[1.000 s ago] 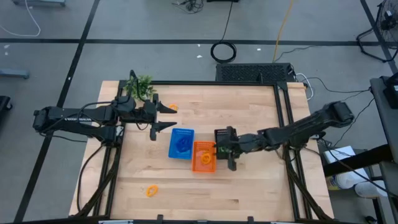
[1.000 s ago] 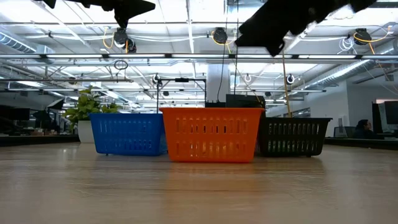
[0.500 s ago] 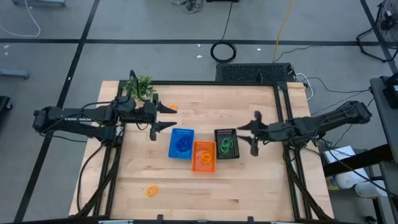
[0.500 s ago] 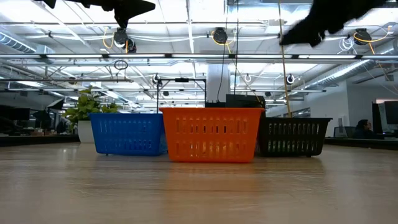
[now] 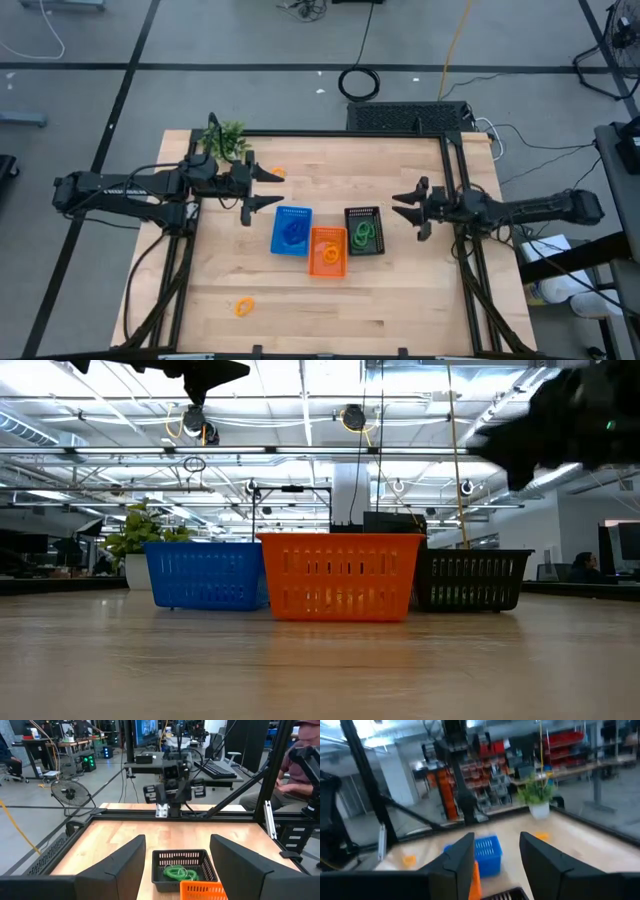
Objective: Sort spring keychains
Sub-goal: Put the yellow spring keychain into the orange bin
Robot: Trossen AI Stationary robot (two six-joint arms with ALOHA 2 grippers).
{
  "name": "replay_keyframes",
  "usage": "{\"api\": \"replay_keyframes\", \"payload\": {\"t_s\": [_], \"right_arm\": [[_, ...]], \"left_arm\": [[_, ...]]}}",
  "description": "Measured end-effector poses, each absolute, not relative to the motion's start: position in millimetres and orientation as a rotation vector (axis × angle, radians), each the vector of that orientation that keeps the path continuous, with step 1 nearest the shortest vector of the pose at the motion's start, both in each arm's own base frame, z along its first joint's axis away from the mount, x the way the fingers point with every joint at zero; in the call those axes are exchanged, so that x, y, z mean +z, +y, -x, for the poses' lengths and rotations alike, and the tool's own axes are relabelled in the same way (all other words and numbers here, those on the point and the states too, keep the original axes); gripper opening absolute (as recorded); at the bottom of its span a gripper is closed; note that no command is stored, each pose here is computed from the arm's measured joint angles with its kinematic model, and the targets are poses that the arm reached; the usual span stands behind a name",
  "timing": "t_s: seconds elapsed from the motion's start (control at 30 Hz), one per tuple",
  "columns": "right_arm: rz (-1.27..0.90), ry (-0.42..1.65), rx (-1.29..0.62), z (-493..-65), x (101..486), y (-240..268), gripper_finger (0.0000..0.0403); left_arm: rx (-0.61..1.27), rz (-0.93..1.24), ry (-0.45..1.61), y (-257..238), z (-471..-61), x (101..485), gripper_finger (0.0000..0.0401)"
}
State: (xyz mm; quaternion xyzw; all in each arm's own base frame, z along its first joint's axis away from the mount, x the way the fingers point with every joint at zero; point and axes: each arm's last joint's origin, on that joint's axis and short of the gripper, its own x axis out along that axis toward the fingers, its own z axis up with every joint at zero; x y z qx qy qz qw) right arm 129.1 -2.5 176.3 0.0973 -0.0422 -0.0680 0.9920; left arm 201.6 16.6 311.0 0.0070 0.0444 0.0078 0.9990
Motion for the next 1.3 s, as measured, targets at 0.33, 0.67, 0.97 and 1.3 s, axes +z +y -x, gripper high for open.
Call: {"api": "replay_keyframes", "payload": {"t_s": [0.33,0.67,0.97,1.3], "right_arm": [[-0.021,-0.131,-0.127,-125.1,182.0,-16.8,0.0144],[0.032,-0.196,-0.161,-114.0,189.2,-18.9,0.0145],[0.033,-0.156,-0.161,-100.9,184.1,-16.7,0.0143],[0.026,-0.044,-0.166,-95.6,171.6,-15.9,0.0143]], "left_arm": [[0.014,-0.014,0.084,16.2,-201.7,311.5,0.0232],[0.013,0.02,0.105,15.9,-201.5,309.4,0.0232],[0.013,0.015,0.112,15.9,-201.4,308.8,0.0232],[0.025,0.015,0.128,16.3,-201.2,307.3,0.0232]]}}
